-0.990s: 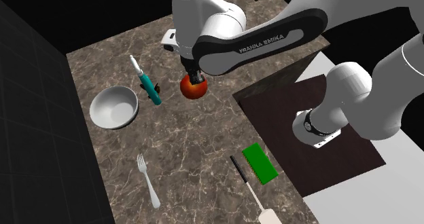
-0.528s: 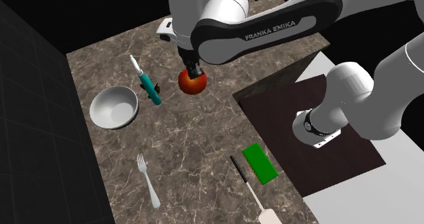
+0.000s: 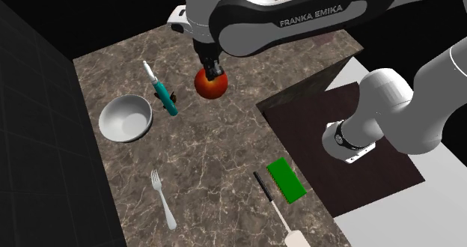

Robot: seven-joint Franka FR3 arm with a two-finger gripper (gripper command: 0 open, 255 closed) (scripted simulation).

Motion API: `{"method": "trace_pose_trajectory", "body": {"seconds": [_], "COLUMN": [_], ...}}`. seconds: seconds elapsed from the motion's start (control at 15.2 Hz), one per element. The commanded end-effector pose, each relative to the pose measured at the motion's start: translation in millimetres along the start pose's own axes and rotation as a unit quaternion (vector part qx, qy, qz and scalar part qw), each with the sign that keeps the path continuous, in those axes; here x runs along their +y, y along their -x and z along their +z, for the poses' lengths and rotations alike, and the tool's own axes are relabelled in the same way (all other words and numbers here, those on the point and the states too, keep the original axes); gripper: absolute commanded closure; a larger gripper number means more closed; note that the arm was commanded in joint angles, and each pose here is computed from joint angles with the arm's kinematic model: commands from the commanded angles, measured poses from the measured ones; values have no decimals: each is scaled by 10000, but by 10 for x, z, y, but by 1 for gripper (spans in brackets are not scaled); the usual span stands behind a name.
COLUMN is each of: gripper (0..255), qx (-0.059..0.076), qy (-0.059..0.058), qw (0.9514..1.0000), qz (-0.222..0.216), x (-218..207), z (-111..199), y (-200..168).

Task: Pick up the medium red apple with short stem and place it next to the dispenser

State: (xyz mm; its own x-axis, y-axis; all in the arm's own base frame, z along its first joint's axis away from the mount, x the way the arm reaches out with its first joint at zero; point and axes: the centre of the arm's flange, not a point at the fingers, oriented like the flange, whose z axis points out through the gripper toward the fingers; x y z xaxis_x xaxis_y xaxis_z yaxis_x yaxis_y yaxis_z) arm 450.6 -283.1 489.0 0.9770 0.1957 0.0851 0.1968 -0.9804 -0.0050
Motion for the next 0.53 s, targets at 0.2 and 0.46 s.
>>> {"method": "trace_pose_trajectory", "body": {"seconds": [0.2, 0.46], "gripper": [255, 255], "qx": [0, 0], "qy": [0, 0], "qw": [10000, 10000], "qz": [0, 0], "x": [6, 5], "z": [-266, -477], "y": [-20, -38]}}
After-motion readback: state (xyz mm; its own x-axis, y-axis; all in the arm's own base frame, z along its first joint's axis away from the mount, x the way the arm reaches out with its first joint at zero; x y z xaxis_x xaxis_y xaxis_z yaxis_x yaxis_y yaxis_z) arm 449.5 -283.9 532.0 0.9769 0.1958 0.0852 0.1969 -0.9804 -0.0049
